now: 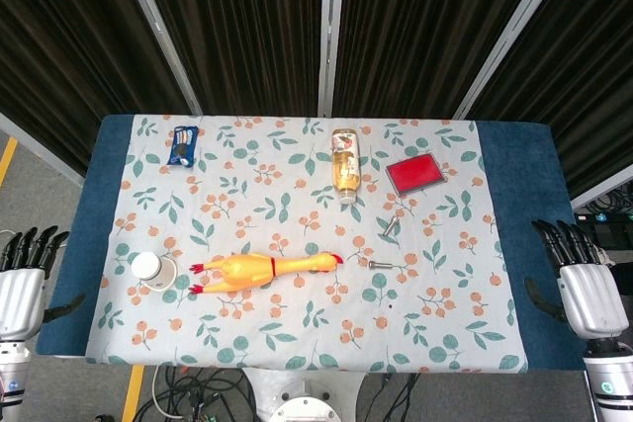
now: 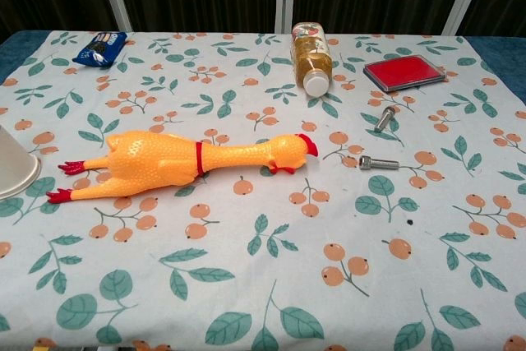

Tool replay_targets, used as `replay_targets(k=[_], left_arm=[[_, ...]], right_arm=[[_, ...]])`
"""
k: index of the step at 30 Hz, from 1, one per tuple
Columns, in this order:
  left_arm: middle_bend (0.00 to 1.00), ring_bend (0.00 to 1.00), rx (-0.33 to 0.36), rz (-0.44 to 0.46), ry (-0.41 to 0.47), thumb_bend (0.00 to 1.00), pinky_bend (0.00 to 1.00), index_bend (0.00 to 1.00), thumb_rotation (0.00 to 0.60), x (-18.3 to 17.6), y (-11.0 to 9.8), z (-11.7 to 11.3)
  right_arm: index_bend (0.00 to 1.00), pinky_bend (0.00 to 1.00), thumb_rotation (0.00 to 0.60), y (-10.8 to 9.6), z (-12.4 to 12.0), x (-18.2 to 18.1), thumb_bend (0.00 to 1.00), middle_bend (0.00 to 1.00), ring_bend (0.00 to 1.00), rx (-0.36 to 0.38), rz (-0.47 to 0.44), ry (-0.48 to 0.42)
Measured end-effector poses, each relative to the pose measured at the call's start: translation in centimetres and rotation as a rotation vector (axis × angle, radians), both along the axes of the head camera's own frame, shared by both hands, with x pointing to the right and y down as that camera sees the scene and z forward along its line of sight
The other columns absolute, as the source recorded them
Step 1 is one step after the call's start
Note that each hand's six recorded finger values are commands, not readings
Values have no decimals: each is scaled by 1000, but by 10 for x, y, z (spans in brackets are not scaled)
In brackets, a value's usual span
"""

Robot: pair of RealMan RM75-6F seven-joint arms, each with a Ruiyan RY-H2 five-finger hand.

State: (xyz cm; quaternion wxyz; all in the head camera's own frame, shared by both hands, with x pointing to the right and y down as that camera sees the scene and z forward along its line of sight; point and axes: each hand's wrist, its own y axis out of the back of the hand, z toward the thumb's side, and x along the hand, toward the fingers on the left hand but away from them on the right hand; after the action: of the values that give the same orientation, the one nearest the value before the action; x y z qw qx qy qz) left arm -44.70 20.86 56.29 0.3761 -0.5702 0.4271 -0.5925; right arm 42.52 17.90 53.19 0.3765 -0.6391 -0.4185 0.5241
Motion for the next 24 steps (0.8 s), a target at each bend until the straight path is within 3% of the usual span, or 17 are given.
replay_targets(k=[12,18,24], left_arm=[[90,0,1,-4,-14,0,2,152,600,1,-1,-1],[90,0,1,-5,-14,0,2,153,600,0,-2,0],[90,0,-2,-10,-15,0,2,152,600,-1,-1,0]], right_arm=[[64,0,600,-7,7,-9,305,138,0,-16,-38,-11],[227,0,600,-34,22,-31,305,211,0,-41,-120,-8],[334,7,600,-70,62,-76,307,236,0,-114,-261,25]])
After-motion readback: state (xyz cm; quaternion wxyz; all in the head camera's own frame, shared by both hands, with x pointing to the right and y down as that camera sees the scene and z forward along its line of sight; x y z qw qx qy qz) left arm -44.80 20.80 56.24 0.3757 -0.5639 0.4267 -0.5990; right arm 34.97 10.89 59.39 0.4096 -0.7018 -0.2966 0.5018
